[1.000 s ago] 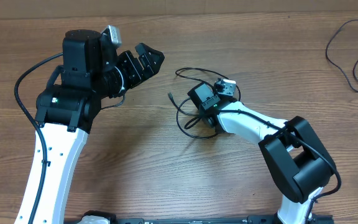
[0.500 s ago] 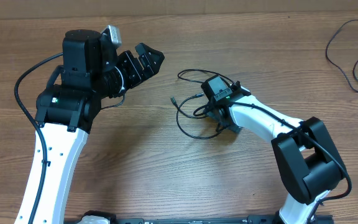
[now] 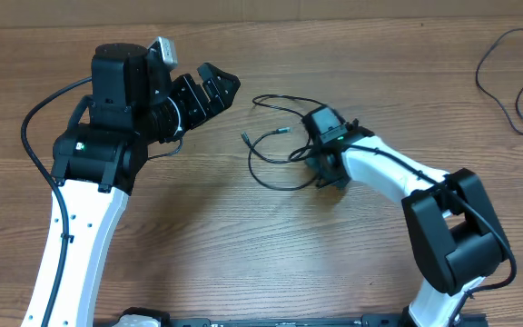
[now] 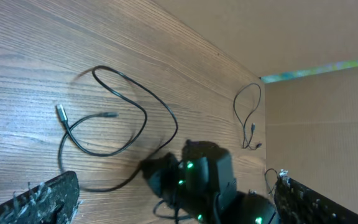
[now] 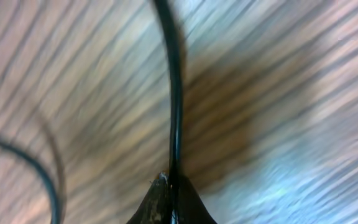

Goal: Untangle cables
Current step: 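Close the right gripper on the cable loops and lift slightly, then carry the cable with the right gripper to the upper right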

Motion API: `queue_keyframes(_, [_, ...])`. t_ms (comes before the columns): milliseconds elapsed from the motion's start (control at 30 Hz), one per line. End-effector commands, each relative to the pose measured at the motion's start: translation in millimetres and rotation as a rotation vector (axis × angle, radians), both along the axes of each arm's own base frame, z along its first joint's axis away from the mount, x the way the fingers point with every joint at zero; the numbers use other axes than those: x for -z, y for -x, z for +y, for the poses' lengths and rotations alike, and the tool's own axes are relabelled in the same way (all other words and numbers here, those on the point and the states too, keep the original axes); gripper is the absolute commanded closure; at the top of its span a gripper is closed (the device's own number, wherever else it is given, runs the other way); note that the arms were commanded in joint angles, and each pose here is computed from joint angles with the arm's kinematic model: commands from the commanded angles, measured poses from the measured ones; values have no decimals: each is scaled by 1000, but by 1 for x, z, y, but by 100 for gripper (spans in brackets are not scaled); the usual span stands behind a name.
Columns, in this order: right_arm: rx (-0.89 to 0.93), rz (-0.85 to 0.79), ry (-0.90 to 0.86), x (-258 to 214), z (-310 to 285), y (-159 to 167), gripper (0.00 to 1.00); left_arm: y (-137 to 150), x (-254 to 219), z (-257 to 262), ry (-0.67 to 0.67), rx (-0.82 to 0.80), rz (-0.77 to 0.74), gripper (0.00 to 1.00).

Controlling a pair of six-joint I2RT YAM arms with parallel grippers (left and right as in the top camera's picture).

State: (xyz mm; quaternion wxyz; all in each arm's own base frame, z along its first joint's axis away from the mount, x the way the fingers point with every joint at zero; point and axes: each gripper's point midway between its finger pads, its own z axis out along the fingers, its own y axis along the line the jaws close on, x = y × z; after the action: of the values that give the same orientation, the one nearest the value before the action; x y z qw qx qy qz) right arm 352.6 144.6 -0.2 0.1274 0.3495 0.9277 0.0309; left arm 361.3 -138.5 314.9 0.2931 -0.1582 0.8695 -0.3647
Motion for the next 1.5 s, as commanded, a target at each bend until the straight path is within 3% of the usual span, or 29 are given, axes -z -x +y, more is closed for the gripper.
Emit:
queue_keyframes(0, [19, 32, 30, 8, -30, -6, 96, -1, -7, -2, -12, 17, -30, 0])
queue_keyframes(67, [11, 43, -51, 4, -22, -8, 96, -1, -7, -2, -12, 17, -30, 1])
queue_keyframes(100, [5, 55, -106, 3, -15, -7, 81, -1, -7, -2, -12, 17, -30, 1])
queue_keyframes(200, [-73, 66, -162, 2, -3, -5, 57, -1, -7, -2, -12, 17, -30, 0])
queue_keyframes(267, [-131, 56, -149, 1, 1, -6, 30, -1, -6, -2, -12, 17, -29, 0])
queue_keyframes(400, [-194, 37, -125, 0, 6, -7, 0, -1, -7, -2, -12, 17, -30, 0])
queue_keyframes(767, [-288, -72, 183, -2, -4, -18, 0, -1, -7, -2, -12, 17, -30, 0])
queue_keyframes(1033, [-212, 1, 185, 31, -1, -5, 1, -1, -6, -2, -12, 17, -29, 1])
queue_keyframes(1300, [-209, 52, 123, 42, 7, 5, 96, -1, -7, -2, -12, 17, -30, 0])
queue_keyframes(1467, [-183, 38, 138, 40, -7, -4, 96, -1, -7, -2, -12, 17, -30, 1])
